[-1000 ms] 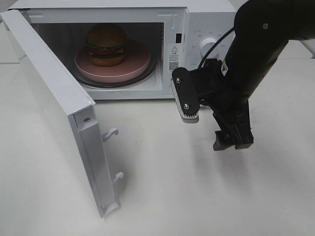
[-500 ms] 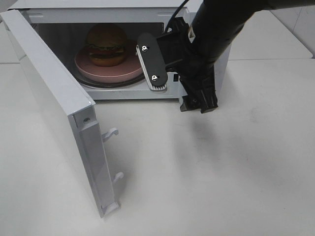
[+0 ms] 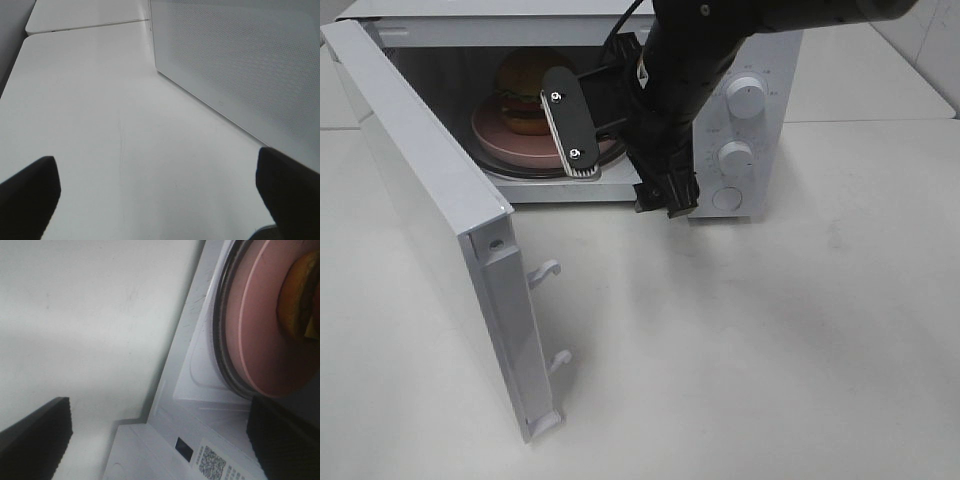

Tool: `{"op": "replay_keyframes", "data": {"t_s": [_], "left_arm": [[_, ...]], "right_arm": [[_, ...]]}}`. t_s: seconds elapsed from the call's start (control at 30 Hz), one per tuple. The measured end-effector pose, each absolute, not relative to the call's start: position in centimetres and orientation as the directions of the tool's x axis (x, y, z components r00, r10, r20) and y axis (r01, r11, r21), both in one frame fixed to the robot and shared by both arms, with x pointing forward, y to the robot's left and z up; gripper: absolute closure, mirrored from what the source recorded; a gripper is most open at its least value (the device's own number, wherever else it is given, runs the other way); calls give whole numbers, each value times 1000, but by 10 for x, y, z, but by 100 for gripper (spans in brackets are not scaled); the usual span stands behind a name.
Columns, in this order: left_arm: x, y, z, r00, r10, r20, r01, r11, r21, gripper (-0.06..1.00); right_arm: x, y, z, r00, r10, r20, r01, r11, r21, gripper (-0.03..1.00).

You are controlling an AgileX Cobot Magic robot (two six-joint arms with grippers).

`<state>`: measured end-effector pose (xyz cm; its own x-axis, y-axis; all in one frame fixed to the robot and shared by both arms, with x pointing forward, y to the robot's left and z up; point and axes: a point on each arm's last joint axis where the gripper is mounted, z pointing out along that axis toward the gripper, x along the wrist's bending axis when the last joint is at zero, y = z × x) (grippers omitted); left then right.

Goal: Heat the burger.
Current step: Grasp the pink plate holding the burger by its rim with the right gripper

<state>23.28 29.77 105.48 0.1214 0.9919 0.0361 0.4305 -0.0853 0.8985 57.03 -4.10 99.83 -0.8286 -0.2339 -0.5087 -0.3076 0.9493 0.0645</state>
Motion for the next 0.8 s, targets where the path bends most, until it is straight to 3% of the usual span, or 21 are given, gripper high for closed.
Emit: {"op": "replay_keyframes", "data": {"t_s": [0.8], "left_arm": [[233,298,1055,121,992,36,431,-85,899,-4]], "right_arm": [[640,13,940,-823,-138,-551,-233,967,106,8]]}}
